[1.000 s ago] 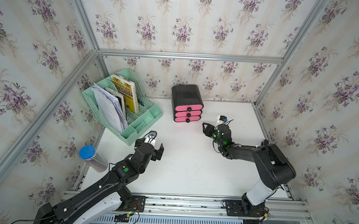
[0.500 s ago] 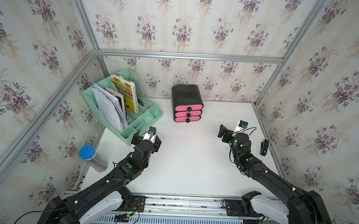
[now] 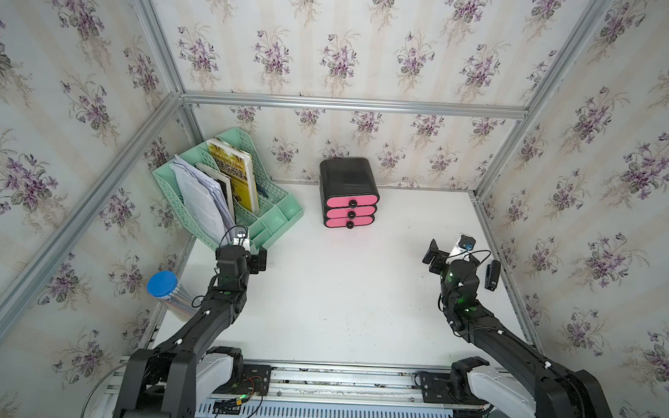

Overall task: Place the wired earphones into the drawer by color
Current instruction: Reset both arms

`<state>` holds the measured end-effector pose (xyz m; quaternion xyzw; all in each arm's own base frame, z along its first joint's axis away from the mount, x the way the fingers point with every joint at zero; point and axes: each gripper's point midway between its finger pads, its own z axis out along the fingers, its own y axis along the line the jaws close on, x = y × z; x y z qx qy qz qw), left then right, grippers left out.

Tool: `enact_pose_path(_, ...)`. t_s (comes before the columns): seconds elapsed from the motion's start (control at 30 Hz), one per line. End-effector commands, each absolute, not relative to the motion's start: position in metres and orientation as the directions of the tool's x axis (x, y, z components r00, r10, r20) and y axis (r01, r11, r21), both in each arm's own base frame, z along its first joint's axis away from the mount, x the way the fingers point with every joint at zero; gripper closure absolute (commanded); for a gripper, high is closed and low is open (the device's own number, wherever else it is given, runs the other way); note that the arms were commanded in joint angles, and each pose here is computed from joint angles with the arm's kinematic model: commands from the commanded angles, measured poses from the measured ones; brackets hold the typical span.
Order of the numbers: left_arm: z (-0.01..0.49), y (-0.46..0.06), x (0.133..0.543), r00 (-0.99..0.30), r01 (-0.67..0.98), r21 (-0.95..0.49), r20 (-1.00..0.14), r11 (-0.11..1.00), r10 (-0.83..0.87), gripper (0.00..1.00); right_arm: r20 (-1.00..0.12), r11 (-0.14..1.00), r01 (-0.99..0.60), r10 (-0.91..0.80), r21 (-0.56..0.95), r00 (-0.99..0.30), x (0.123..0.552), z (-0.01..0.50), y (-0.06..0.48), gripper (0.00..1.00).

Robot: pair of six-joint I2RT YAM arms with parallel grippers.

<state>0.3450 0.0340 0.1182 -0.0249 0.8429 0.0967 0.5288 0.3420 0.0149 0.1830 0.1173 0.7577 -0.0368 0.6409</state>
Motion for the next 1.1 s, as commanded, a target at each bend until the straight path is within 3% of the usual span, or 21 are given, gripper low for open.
enact_pose_path(0.0, 0.125, 0.02, 0.366, -0.347, -0.072, 0.043, -0.938, 0.996, 0.016, 0.01, -0.981, 0.959, 0.234, 0.181, 0.16, -0.074, 0.342, 0.192, 0.004, 0.0)
enact_pose_path(0.2, 0.102, 0.015, 0.388, -0.378, -0.022, 0.062, -0.925, 0.998, 0.049, 0.01, -0.992, 0.976, 0.174, 0.13, 0.128, 0.0, 0.338, 0.186, 0.0, 0.0)
enact_pose_path(0.37, 0.089, 0.006, 0.399, -0.44, 0.011, 0.102, -0.893, 0.995, 0.097, 0.01, -0.998, 0.985, 0.171, 0.03, 0.02, -0.059, 0.348, 0.164, -0.003, 0.0)
enact_pose_path(1.07, 0.09, 0.006, 0.398, -0.434, 0.011, 0.105, -0.895, 0.994, 0.099, 0.01, -0.991, 0.983, 0.175, 0.073, 0.052, -0.112, 0.371, 0.124, -0.013, 0.0)
